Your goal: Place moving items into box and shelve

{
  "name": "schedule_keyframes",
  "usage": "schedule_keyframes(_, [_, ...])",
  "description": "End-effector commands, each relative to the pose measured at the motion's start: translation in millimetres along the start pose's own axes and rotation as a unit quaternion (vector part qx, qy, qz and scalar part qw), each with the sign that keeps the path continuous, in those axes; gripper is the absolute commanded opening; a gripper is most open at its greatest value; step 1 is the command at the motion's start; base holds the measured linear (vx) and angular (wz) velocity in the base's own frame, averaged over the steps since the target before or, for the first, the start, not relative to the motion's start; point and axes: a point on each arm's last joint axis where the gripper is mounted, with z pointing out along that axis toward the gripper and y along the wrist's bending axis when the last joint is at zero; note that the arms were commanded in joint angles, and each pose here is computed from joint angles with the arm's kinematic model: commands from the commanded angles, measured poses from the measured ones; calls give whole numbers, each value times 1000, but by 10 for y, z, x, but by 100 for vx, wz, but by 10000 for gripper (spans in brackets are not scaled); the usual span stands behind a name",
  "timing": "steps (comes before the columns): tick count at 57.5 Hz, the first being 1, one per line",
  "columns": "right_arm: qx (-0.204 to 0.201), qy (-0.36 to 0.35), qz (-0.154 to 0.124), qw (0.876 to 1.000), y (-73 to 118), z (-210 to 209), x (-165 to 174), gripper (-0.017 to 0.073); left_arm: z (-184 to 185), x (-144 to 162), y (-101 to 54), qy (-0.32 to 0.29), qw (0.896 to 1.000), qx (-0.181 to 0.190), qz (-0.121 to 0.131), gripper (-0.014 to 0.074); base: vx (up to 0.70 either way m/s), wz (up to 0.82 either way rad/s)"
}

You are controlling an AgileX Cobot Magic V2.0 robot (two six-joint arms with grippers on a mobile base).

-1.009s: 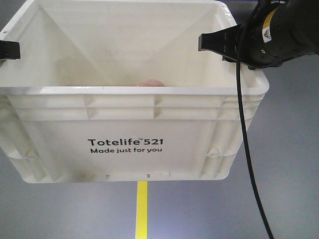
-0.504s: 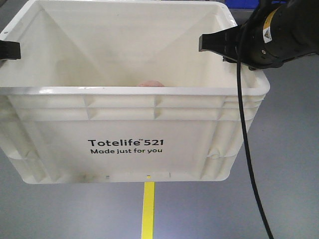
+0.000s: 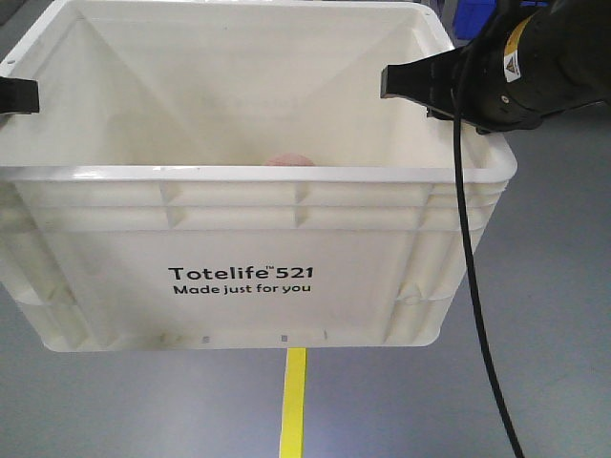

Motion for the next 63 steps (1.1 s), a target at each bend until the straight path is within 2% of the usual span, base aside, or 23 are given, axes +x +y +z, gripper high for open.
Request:
schedule_keyframes(1, [-19,-105,-15,994,-51,-252,-247,127,-231,-233,-50,-111,993,24,9,129,35,3])
schedule_keyframes(63, [-20,-105,-14,994,-49,-252,-246,127,-230,-232,-50,-110,994,24,10,129,43,0])
